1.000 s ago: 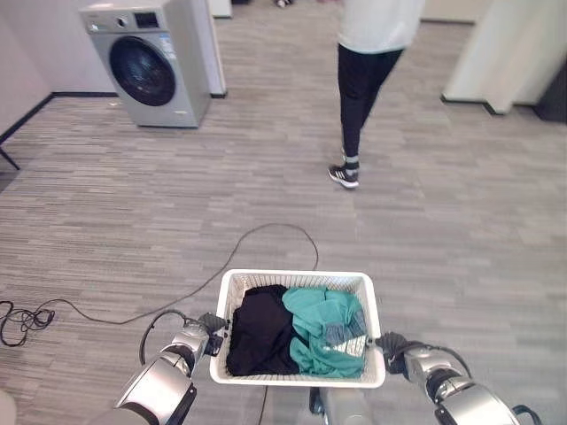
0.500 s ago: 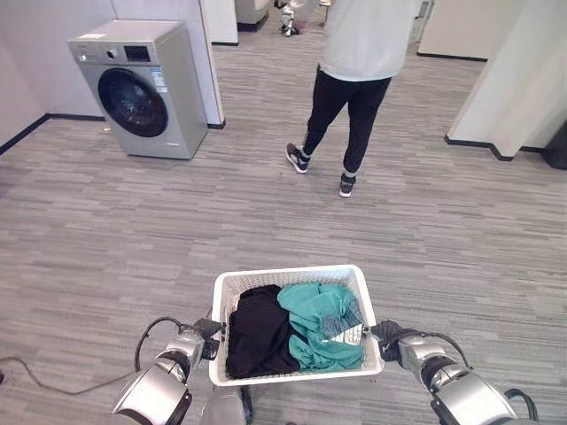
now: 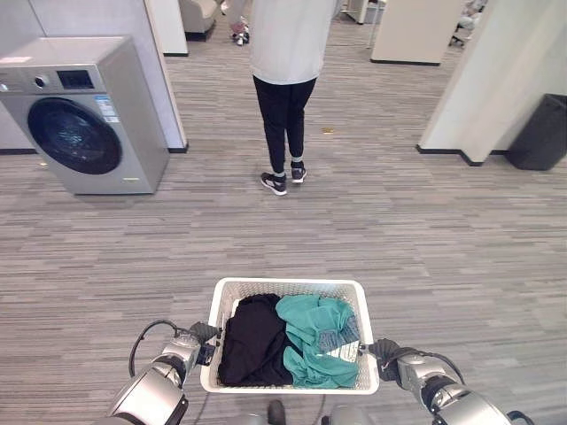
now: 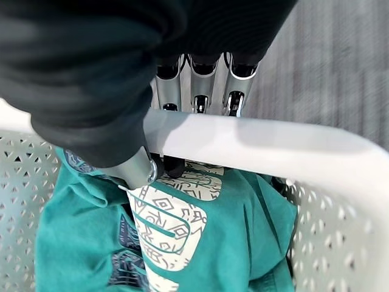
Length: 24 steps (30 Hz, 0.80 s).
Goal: Grab the laundry basket,head to the washer,open it,put in the laundry and shut it.
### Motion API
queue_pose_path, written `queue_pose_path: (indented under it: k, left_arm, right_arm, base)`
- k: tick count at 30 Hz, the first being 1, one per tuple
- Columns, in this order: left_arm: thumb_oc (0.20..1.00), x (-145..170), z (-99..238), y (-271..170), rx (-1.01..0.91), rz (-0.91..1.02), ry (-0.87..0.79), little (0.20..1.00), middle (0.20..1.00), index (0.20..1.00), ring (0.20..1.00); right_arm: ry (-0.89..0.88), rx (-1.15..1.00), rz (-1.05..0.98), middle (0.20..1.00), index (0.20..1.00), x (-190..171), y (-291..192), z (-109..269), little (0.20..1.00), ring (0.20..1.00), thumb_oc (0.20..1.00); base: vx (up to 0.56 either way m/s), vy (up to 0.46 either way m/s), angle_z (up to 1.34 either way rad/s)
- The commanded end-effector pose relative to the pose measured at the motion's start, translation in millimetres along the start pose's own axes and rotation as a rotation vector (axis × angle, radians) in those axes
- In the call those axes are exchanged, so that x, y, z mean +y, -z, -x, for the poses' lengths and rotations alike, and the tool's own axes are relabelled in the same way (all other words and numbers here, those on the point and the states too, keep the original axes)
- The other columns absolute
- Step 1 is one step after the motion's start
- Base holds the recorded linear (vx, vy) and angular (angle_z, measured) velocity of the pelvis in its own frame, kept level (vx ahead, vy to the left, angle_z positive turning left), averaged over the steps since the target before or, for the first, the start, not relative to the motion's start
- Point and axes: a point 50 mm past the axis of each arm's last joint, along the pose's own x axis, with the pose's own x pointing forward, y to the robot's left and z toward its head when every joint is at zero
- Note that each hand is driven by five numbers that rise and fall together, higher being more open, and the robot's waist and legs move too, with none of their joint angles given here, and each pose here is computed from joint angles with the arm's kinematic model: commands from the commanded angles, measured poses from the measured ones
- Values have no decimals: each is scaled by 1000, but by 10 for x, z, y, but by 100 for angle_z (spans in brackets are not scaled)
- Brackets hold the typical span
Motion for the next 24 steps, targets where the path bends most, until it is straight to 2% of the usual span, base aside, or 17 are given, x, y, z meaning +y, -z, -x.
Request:
queue_pose_path:
  k: [1,8,15,24]
  left_arm:
    - [200,-171,16,-368,-142,51,91,200,200,200,200]
    - [200,-164,24,-463,-167,25,97,200,200,200,200]
    - [200,-317,8,-215,-103,52,144,200,200,200,200]
    - [200,-379,9,-207,-95,84,149,200,200,200,200]
  right_arm:
    - [-84,-116,-44,200,200,95,-349,-8,200,200,200]
    - [-56,-125,-95,200,200,23,-350,2,200,200,200]
    - [-38,-62,-77,200,200,-83,-132,18,200,200,200]
    - [-3,-35,-70,200,200,-115,-2,25,200,200,200]
  base:
    - [261,25,52]
    - [437,-12,59]
    - [558,-125,33]
    - [404,-156,-1]
